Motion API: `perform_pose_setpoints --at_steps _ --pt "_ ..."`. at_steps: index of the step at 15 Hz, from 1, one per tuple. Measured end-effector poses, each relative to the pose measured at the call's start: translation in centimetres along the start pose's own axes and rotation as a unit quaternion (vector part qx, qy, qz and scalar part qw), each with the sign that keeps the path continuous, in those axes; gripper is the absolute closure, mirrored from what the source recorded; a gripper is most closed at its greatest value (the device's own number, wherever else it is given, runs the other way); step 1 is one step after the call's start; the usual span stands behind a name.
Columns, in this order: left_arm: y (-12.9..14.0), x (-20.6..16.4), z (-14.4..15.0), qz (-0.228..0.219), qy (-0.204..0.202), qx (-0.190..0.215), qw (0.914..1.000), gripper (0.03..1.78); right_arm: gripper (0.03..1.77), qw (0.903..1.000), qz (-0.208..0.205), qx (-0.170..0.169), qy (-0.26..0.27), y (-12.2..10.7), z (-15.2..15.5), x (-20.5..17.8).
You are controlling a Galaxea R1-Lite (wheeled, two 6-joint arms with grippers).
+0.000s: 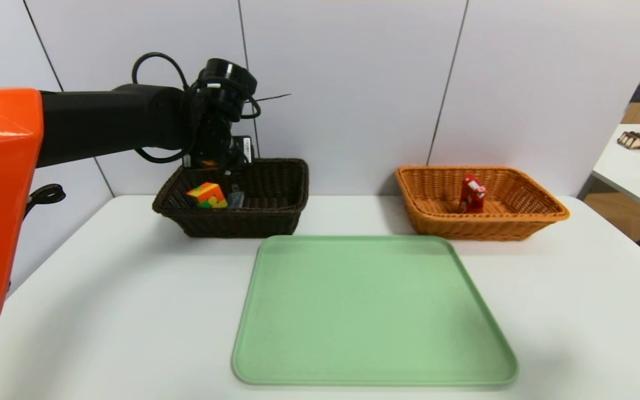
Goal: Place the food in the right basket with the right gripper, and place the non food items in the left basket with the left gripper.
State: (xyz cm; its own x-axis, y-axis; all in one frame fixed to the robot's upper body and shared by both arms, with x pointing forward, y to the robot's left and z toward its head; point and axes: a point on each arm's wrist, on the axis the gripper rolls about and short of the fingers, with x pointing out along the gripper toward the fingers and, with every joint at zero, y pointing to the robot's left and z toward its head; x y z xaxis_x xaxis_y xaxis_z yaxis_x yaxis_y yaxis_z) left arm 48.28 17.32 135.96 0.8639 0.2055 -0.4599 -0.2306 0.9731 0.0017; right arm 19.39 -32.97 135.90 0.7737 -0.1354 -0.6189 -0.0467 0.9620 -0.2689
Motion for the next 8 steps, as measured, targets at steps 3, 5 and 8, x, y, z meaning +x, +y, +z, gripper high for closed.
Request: perform_pose_setpoints --at_steps 3,5,8 --pt "0.0 0.0 0.0 0.000 0.001 0.000 1.0000 0.28 0.10 1.0000 0.000 0.000 0.001 0.0 0.0 0.0" --pt "0.1 -0.3 -0.2 0.002 0.012 0.008 0.9999 0.24 0.10 1.0000 0.000 -0.002 0.001 0.0 0.0 0.1" --pt "0.8 -2.5 0.0 -0.006 0.033 0.018 0.9993 0.19 0.10 1.0000 -0.005 -0.002 -0.004 -0.1 0.3 -0.1"
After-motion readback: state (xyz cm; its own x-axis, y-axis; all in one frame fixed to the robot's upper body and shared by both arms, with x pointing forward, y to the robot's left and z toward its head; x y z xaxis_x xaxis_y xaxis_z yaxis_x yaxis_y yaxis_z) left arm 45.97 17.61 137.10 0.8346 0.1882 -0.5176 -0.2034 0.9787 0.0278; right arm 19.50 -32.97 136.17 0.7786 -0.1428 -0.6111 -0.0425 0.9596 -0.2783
